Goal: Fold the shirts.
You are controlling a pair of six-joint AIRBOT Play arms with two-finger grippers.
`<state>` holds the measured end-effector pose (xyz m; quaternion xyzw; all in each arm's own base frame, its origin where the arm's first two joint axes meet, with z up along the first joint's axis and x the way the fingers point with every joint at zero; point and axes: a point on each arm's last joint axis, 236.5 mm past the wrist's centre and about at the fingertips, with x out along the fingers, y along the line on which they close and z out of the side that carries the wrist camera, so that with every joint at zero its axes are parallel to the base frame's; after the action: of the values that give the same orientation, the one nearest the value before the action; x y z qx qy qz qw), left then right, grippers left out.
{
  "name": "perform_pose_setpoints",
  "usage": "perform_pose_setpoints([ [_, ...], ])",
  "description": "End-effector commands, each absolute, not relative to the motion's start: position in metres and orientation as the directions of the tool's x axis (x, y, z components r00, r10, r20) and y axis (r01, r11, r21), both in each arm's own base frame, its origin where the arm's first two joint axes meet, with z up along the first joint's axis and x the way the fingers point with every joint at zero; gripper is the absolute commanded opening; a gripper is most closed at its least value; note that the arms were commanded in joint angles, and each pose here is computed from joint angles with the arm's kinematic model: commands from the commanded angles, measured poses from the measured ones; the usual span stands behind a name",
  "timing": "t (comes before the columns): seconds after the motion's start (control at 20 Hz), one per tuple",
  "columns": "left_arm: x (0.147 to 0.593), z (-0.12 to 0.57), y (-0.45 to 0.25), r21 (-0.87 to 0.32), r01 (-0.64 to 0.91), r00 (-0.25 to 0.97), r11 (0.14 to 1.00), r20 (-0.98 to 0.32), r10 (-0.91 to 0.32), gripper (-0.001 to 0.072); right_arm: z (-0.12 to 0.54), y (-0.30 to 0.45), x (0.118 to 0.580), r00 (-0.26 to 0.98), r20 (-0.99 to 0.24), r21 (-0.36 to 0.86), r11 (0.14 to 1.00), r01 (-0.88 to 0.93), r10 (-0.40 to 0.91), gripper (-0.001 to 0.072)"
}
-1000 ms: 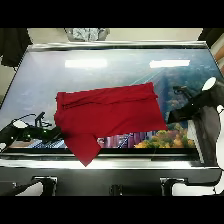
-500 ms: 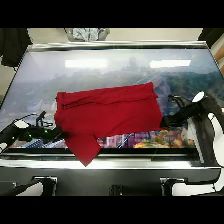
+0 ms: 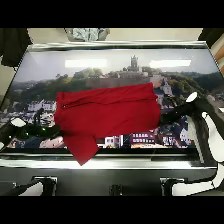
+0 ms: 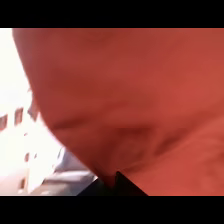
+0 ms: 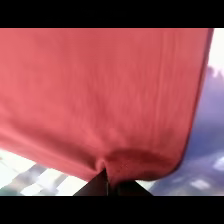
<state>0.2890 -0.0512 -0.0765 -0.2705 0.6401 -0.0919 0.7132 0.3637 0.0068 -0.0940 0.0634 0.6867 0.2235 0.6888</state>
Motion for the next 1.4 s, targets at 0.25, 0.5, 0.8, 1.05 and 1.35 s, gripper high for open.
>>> perform_pose_setpoints([
  [0.25,0.394,0.281,-0.024,-0.297,0.18,0.803,0.938,-0.506,-0.315,0.0025,0.231,-0.026,0.447,0.758,-0.637,-0.25,0.891,-0.378,0.143,0.0041],
  [0.5,0.258,0.561,-0.033,-0.002,0.169,0.979,0.986,0.117,-0.167,0.0026,0.529,-0.017,0.289,0.992,0.124,-0.576,0.813,0.089,-0.02,0.0041],
  [0.8,0.181,0.582,-0.044,-0.008,0.142,0.963,0.99,0.231,-0.137,0.0025,0.578,-0.013,0.171,0.942,0.32,-0.545,0.793,0.271,-0.102,0.0041],
  [1.05,0.192,0.555,-0.045,-0.014,0.15,0.982,0.989,0.119,-0.147,0.0025,0.547,-0.021,0.181,0.973,0.185,-0.578,0.786,0.221,-0.137,0.0041],
  [1.35,0.29,0.421,-0.027,-0.11,0.163,0.897,0.98,-0.397,-0.194,0.0025,0.391,-0.046,0.292,0.883,-0.455,-0.508,0.848,-0.151,-0.115,0.0041],
])
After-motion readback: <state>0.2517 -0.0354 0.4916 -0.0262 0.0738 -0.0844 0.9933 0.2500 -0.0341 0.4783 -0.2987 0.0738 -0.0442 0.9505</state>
